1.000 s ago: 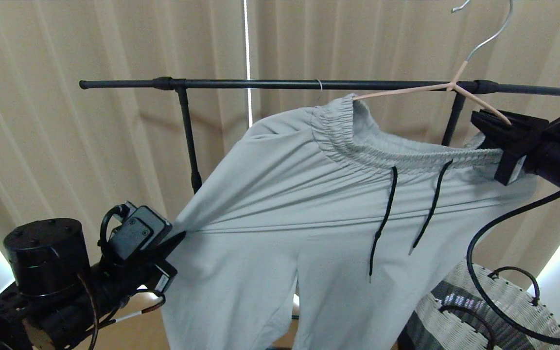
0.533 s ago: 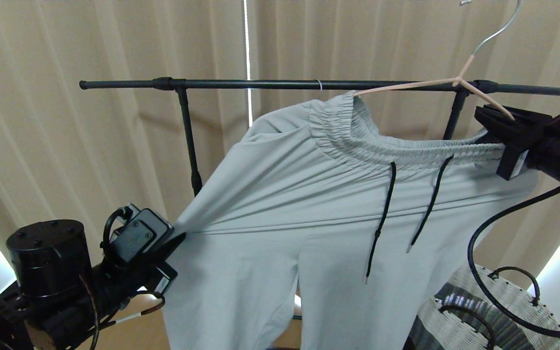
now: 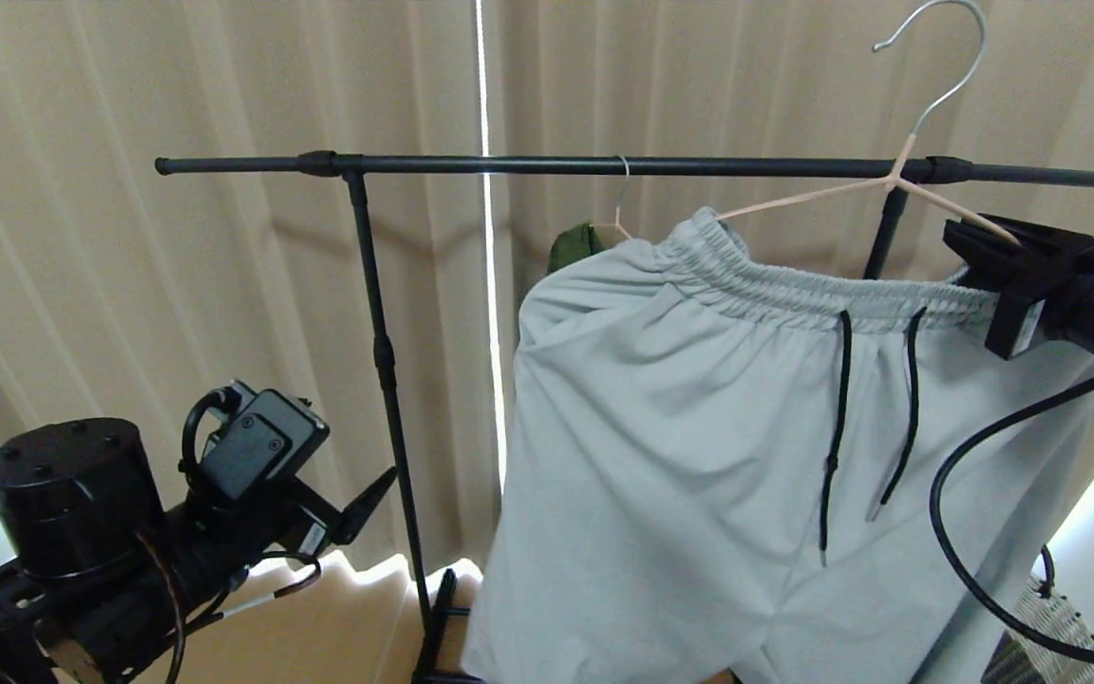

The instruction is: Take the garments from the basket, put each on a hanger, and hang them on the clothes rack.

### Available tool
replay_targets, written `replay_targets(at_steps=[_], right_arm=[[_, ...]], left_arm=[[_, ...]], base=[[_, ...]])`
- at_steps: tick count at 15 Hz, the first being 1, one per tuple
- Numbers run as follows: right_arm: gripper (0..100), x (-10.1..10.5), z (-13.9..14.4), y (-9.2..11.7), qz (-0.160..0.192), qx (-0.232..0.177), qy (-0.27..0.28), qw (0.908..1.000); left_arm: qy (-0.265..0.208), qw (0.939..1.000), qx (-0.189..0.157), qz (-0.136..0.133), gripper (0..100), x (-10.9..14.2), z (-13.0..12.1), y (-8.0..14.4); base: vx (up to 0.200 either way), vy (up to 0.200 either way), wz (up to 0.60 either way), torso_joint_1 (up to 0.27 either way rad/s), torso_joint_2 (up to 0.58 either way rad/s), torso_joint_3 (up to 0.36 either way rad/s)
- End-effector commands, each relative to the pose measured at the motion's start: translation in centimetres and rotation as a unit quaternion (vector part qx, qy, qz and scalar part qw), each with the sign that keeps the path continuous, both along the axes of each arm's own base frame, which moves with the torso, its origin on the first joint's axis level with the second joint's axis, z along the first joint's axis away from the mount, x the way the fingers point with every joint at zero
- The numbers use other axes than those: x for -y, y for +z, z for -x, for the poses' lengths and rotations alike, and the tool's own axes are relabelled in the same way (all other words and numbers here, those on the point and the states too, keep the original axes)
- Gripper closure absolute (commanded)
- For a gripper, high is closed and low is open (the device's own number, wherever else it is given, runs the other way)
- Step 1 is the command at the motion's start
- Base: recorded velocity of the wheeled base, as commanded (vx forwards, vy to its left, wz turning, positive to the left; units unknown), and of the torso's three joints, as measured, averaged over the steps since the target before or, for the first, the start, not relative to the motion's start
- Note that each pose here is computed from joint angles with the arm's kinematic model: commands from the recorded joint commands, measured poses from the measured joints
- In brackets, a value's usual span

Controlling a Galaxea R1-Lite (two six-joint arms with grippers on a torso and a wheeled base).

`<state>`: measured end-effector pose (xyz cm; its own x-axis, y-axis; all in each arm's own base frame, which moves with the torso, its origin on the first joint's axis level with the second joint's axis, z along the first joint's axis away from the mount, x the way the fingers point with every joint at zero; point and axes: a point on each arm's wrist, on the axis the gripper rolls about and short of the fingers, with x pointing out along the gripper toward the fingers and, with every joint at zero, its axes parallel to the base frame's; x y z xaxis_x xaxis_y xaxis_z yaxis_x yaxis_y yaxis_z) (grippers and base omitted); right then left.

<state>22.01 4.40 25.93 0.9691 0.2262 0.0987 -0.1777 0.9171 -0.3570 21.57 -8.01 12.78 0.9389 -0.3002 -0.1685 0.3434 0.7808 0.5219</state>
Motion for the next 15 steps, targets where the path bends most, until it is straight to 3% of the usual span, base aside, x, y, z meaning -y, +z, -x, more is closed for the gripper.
replay_targets(at_steps=[1,4,5,6,8,9,10,12,15], right_arm=[[100,0.3,0.1,-0.2,0.003,-0.008,-0.007,0.9999],[100,1.6,1.3,-0.9,0.007,-0.028,-0.037,0.9989],[100,2.0,1.6,-1.0,0.009,-0.032,-0.046,0.9984],[100,3.1,2.7,-1.4,0.010,-0.048,-0.076,0.9959],[100,4.2,3.7,-1.8,0.012,-0.065,-0.108,0.9920],[100,5.1,4.8,-1.8,0.021,-0.074,-0.140,0.9871],[100,5.6,5.3,-1.8,0.033,-0.078,-0.162,0.9831],[100,7.0,6.3,-1.9,0.052,-0.084,-0.219,0.9706],[100,8.3,7.4,-2.1,0.054,-0.087,-0.289,0.9519]], left_arm=[[0.000,0.9990,0.037,0.024,0,-0.3,0.7,1.3],[0.019,0.9937,0.056,0.096,0,-1.3,2.4,2.9],[0.027,0.9922,0.057,0.108,0,-1.7,2.5,3.0],[0.051,0.9876,0.057,0.137,0,-2.8,2.8,3.3],[0.077,0.9817,0.049,0.167,0,-3.7,2.6,3.1],[0.088,0.9735,0.031,0.209,0,-3.9,2.2,2.8],[0.091,0.9712,0.017,0.220,0,-3.9,1.9,2.3],[0.082,0.9728,0.015,0.216,0,-3.6,0.9,2.1],[0.052,0.9749,0.011,0.216,0,-3.4,1.0,1.7]], base=[[0.000,0.000,0.00,0.000,0.00,0.000],[0.000,0.000,0.00,0.000,0.00,0.000],[0.000,0.000,0.00,0.000,0.00,0.000],[0.000,0.000,0.00,0.000,0.00,0.000],[0.000,0.000,0.00,0.000,0.00,0.000],[0.000,0.000,0.00,0.000,0.00,0.000],[0.000,0.000,0.00,0.000,0.00,0.000],[0.000,0.000,0.00,0.000,0.00,0.000],[0.000,0.000,0.00,0.000,0.00,0.000]])
